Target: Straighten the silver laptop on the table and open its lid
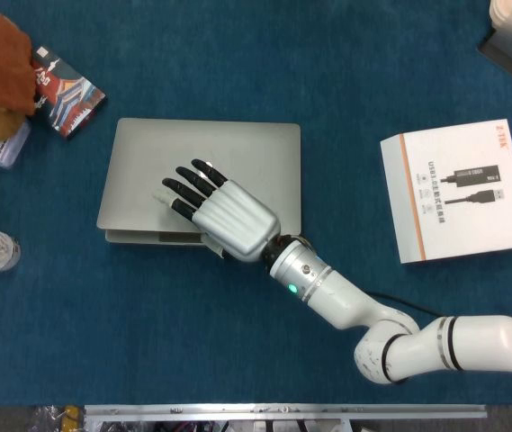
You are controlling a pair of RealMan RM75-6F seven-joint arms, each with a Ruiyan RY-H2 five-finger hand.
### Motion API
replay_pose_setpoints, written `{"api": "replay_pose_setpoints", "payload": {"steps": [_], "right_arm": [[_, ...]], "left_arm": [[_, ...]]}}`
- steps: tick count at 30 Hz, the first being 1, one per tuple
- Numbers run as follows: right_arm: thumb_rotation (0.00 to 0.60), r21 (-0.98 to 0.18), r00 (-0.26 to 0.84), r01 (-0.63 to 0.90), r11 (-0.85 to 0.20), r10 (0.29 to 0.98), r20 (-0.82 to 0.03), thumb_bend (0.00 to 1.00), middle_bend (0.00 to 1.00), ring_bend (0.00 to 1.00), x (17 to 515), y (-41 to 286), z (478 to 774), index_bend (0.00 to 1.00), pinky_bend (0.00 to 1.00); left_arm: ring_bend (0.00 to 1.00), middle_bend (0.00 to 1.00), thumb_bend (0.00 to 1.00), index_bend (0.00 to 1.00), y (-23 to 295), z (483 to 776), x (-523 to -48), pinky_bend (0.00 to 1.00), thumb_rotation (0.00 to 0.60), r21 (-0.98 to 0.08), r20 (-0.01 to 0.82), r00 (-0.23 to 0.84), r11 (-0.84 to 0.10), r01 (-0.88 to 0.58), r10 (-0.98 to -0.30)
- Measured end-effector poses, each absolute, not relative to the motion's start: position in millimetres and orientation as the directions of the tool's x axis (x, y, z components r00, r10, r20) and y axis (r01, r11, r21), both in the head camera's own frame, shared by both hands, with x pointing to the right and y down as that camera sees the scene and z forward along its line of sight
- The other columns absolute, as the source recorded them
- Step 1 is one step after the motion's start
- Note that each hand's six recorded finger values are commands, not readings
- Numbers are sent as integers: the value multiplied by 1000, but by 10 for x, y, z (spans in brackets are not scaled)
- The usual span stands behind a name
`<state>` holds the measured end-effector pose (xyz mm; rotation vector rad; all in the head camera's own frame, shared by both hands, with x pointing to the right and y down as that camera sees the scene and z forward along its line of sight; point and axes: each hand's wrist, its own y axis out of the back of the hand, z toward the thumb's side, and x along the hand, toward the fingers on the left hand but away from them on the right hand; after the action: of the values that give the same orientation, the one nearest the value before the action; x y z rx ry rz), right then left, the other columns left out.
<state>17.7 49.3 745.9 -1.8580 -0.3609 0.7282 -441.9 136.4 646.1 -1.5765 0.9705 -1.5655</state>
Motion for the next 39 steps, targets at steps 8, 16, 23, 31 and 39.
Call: {"api": "replay_pose_setpoints", "payload": {"steps": [8, 16, 23, 31, 39], "right_arm": [[600, -927, 768, -90, -364, 568, -297, 394, 102, 5, 145, 414, 7353, 16, 76], [600, -936, 762, -83, -343, 583, -282, 394, 102, 5, 132, 330, 7264, 16, 77], [600, -940, 754, -79, -330, 597, -273, 395, 102, 5, 151, 266, 7220, 16, 77], [600, -945, 749, -80, -318, 606, -268, 394, 102, 5, 150, 220, 7185, 16, 76], [600, -944, 743, -89, -316, 611, -275, 394, 102, 5, 163, 193, 7197, 16, 77]], "left_arm": [[0, 19, 203, 64, 1367, 6624, -4143, 0, 482, -813, 580, 129, -581, 35, -804], [0, 0, 203, 64, 1315, 6723, -3872, 0, 401, -776, 627, 231, -622, 105, -744], [0, 0, 203, 59, 1258, 6853, -3643, 0, 401, -751, 651, 299, -650, 119, -698], [0, 0, 204, 36, 1198, 6998, -3379, 0, 399, -732, 663, 370, -666, 140, -651], [0, 0, 204, 33, 1094, 7143, -3114, 0, 401, -716, 669, 422, -684, 142, -613]]}}
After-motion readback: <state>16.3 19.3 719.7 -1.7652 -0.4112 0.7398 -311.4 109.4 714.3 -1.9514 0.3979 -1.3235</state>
